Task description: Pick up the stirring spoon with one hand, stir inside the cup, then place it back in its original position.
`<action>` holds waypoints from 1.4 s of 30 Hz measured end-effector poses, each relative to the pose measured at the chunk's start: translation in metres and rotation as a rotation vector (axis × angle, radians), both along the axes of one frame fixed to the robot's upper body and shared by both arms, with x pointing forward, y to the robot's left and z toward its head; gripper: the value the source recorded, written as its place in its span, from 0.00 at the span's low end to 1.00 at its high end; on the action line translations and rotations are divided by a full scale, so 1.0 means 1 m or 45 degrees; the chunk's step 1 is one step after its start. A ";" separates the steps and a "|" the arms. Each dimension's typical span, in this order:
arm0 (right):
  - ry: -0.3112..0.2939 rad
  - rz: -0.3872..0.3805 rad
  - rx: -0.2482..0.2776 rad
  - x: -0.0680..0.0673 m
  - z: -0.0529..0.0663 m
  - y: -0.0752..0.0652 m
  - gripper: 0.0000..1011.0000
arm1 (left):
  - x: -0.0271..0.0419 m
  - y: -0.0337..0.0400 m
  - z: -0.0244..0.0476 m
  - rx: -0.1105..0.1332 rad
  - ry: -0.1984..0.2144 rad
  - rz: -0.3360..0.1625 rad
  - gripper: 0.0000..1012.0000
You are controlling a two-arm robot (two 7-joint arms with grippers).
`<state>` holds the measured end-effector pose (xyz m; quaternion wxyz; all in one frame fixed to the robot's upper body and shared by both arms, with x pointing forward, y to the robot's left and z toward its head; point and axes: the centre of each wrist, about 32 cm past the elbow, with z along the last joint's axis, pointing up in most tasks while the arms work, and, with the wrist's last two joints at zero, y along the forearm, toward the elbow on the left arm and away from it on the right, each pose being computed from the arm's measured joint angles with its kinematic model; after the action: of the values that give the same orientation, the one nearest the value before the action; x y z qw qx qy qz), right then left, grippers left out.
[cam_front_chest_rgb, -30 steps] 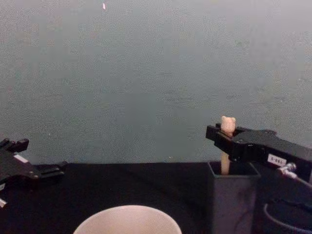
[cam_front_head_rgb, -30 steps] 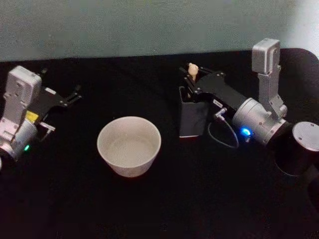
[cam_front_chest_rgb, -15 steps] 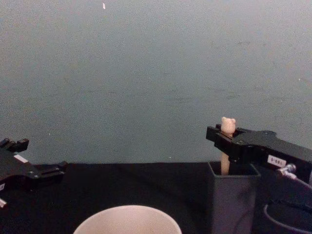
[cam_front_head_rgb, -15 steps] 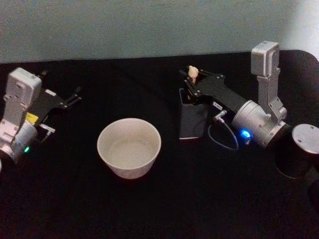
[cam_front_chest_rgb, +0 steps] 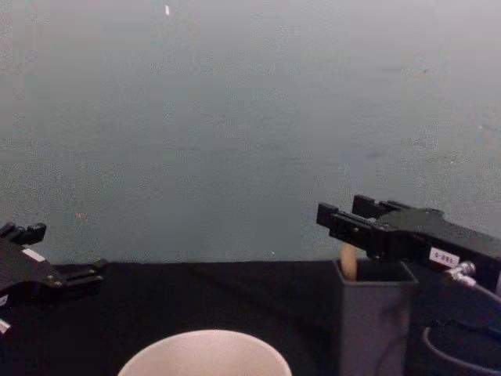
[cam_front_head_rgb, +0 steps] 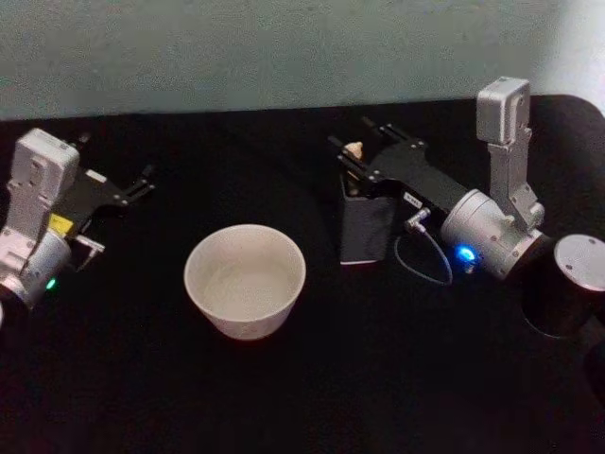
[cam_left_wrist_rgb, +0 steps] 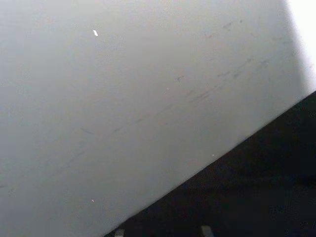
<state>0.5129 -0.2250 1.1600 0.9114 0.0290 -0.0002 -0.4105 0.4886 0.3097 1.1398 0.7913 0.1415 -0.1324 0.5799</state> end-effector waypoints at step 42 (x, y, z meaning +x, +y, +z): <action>-0.045 -0.385 0.115 -0.006 0.009 -0.038 0.99 | 0.0000 0.0000 0.0000 0.000 0.000 0.000 0.99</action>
<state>0.5065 -0.2632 1.1687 0.8368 0.0769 -0.0022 -0.5420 0.4886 0.3097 1.1398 0.7913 0.1415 -0.1325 0.5799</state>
